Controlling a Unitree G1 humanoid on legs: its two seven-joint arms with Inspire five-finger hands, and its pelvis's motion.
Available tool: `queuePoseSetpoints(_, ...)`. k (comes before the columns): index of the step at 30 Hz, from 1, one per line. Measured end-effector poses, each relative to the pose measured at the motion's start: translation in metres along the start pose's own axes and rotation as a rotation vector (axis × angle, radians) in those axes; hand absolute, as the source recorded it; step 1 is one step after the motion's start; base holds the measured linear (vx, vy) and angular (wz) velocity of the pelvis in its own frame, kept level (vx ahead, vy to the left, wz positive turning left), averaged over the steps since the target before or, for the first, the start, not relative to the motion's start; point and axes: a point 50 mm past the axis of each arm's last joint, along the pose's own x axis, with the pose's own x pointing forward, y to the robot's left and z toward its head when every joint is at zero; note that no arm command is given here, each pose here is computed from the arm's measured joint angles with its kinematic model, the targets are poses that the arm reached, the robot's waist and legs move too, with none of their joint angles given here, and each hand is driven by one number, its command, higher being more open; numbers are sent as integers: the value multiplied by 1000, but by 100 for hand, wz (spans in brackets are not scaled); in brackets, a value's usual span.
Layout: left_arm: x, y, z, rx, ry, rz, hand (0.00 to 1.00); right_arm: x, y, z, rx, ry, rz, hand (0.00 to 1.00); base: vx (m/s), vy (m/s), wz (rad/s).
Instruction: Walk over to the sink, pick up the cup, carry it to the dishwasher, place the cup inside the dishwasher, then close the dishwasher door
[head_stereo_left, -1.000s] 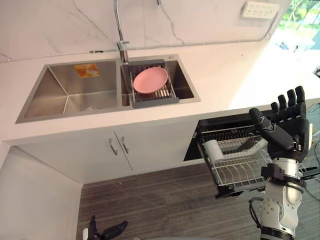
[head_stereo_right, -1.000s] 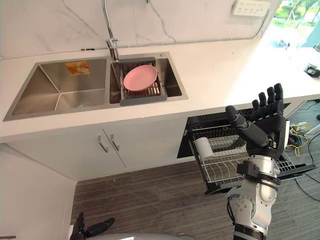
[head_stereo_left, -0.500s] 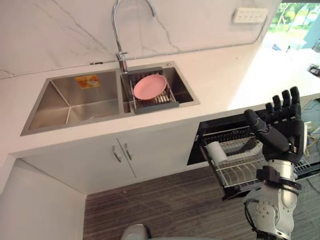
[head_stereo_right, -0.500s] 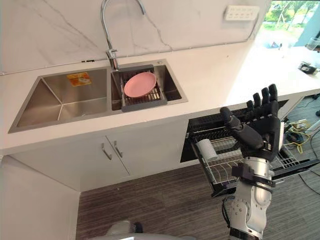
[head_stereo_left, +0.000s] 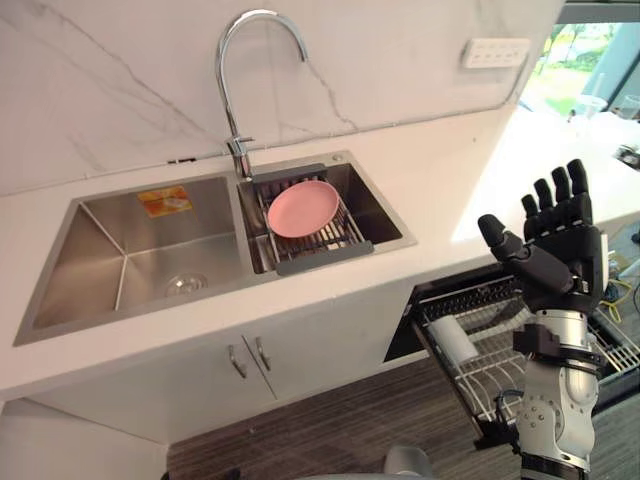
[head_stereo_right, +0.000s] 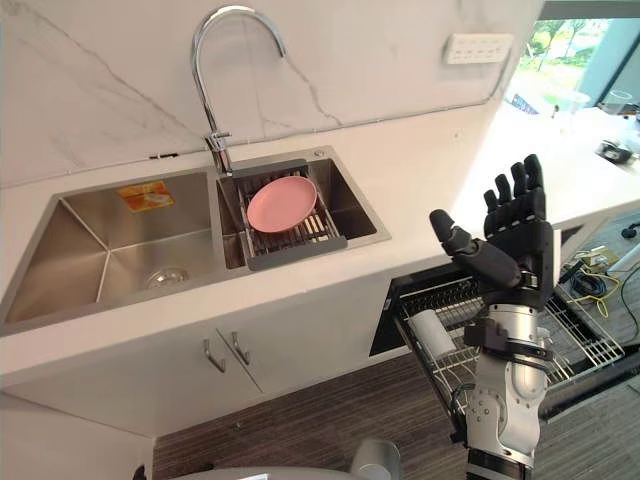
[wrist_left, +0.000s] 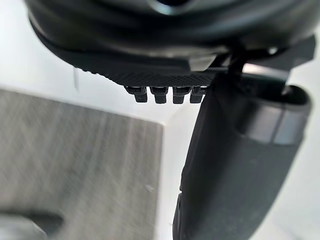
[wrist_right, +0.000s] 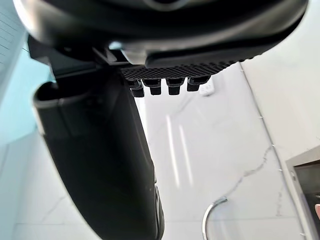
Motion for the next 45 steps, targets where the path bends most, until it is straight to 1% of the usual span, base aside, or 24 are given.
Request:
queuePoseSetpoints(2, 0, -3, 0, 3, 6, -12, 100, 0, 5, -3, 6, 15, 31, 100, 426, -167, 23)
queuePoseSetpoints(3, -2, -10, -3, 5, 28, -35, 100, -2, 5, -7, -1, 41, 36, 100, 464, -145, 0)
queuePoseSetpoints(7, 0, -5, -1, 11, 20, -41, 100, -4, 5, -11, -3, 54, 26, 100, 270, -121, -11)
queuePoseSetpoints(11, -3, 6, -15, -6, 72, 5, 100, -6, 8, -1, -155, 2, 55, 100, 123, 15, -1)
queuePoseSetpoints(14, -5, 15, -25, -16, 112, 40, 100, -4, 15, 8, -138, -45, 118, 100, 53, 69, 2)
queuePoseSetpoints(17, -9, 24, -36, 53, 134, 58, 100, -4, 21, 8, -98, -45, 193, 100, 86, 17, 20)
queuePoseSetpoints(18, -9, 22, -35, 62, 124, 54, 100, -4, 21, 9, -106, -49, 204, 100, 105, 28, 48)
queuePoseSetpoints(19, -11, 15, -36, 49, 118, 45, 100, -2, 21, 11, -118, -53, 212, 100, 79, 22, 40)
queuePoseSetpoints(21, -14, 13, -38, 61, 111, 37, 100, -2, 20, 9, -125, -40, 204, 100, 91, 49, 44)
queuePoseSetpoints(23, -16, 7, -38, 75, 101, 15, 100, 0, 17, 7, -177, -10, 204, 100, 80, 81, 31)
queuePoseSetpoints(25, -17, 7, -38, 103, 93, 1, 100, -1, 16, -2, -236, 44, 200, 100, 102, 106, 9)
queuePoseSetpoints(27, -13, 10, -32, 149, 60, -10, 100, 0, 18, -3, -372, 69, 230, 100, 82, 69, 20)
queuePoseSetpoints(31, -8, 4, -19, 170, 28, -31, 100, 2, 25, -5, -588, 105, 325, 100, 45, 31, 25)
queuePoseSetpoints(36, -3, -2, -7, 204, 3, -63, 100, 0, 43, -19, -942, 150, 527, 100, 11, 1, 4)
queuePoseSetpoints(39, -3, -1, -8, 226, 7, -63, 100, -1, 49, -21, -1110, 135, 596, 100, -20, -4, -4)
queuePoseSetpoints(40, -3, 0, -9, 233, 16, -62, 100, -1, 52, -20, -1209, 117, 620, 100, -29, -5, -4)
queuePoseSetpoints(43, -3, 2, -13, 257, 35, -59, 100, 3, 60, -21, -1410, 52, 665, 100, -37, -7, -7)
queuePoseSetpoints(45, -4, 3, -15, 261, 44, -58, 100, 4, 64, -22, -1487, 21, 690, 100, -45, -13, -4)
